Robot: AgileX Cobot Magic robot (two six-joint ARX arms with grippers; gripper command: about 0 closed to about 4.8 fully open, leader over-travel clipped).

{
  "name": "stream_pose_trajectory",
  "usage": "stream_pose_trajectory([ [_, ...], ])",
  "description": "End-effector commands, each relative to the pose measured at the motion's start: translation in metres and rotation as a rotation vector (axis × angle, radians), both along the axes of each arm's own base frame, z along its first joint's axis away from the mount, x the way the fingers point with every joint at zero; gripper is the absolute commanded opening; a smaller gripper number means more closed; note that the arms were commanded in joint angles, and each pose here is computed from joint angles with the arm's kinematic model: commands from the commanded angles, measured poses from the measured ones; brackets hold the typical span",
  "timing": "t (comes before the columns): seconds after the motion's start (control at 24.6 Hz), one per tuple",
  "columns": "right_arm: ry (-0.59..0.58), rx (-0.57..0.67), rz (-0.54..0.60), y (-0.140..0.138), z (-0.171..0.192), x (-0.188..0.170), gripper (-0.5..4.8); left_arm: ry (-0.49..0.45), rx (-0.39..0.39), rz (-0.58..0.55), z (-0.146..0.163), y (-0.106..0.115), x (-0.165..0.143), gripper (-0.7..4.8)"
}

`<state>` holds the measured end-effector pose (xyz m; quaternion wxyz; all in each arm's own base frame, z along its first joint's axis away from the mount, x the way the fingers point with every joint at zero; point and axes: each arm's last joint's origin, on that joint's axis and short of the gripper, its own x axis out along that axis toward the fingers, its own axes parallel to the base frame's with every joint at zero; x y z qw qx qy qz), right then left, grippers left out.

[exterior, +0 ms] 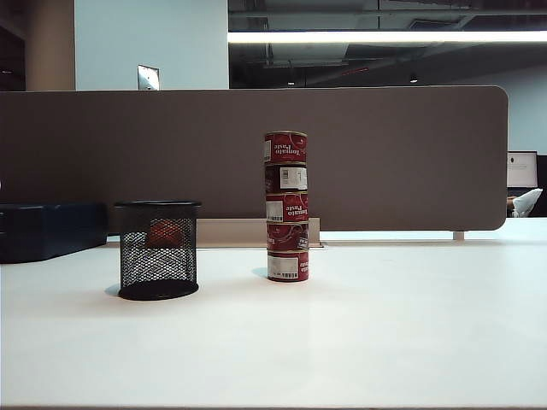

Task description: Take a can of tomato sauce from the stacked ones and place it on the table.

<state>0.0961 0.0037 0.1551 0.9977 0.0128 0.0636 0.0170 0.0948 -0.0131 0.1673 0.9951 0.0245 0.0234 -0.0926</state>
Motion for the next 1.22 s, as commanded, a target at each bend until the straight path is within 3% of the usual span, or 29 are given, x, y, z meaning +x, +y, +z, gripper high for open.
stream_pose_trajectory([
  [0.04,-0.02,-0.002,0.003,0.0,0.002,0.0,-0.06,-0.007,-0.004,0.001,0.001,0.0,0.0,-0.06],
  [0.57,-0.035,0.001,0.012,0.0,0.007,-0.001,-0.06,-0.008,-0.004,0.0,0.001,0.0,0.0,-0.06],
  [0.98,-0.249,0.041,0.035,0.0,0.101,-0.022,-0.06,-0.138,-0.017,-0.133,0.014,-0.004,-0.001,-0.06],
  [1.1,-0.257,0.042,0.089,0.002,0.143,-0.021,-0.06,-0.149,-0.017,-0.194,0.016,-0.005,-0.002,-0.06],
  [1.22,-0.187,0.044,0.177,0.005,0.182,-0.011,-0.06,-0.152,-0.014,-0.263,0.016,-0.007,-0.003,-0.06],
])
